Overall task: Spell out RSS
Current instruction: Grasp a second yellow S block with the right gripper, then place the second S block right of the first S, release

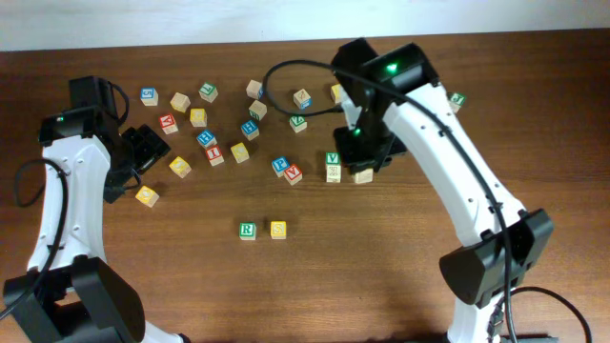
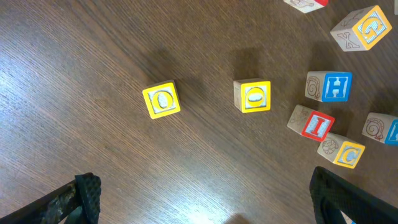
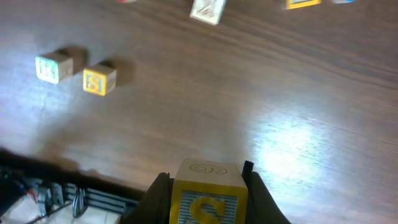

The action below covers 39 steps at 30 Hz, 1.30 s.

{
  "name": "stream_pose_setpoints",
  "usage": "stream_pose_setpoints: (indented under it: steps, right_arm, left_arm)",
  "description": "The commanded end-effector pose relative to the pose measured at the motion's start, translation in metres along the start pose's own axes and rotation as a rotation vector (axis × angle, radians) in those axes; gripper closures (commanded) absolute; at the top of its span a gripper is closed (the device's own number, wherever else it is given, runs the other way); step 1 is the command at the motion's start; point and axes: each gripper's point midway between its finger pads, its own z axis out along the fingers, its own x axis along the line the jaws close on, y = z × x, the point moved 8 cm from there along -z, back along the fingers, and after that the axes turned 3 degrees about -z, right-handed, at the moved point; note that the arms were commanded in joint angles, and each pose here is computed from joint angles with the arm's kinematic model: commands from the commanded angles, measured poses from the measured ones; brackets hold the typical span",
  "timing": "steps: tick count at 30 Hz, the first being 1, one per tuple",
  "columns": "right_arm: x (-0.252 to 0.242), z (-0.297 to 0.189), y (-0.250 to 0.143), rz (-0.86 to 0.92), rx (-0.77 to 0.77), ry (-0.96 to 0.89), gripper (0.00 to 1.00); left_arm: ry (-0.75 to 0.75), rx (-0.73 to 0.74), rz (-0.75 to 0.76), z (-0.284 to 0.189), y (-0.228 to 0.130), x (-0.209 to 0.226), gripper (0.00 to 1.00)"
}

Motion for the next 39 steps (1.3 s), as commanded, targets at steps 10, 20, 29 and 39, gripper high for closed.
stream_pose_setpoints:
  steps: [10,20,29,39]
  right_arm:
    - [0.051,0.080,-0.037,0.022,-0.036,0.009,0.84]
    - [0.057,0.179,-0.036,0.177,-0.168,0.083,0.83]
    - [0.065,0.199,-0.030,0.206,-0.226,-0.003,0.75]
    - [0.068,0.199,-0.029,0.203,-0.231,0.018,0.70]
  left_arm:
    - [0.015,-0.004,-0.008,0.001,0.001,0.002,0.01]
    - [0.015,-0.004,-0.008,0.001,0.001,0.002,0.01]
    - [0.015,-0.003,-0.008,0.001,0.001,0.002,0.01]
    - [0.015,-0.004,-0.008,0.001,0.001,0.002,0.01]
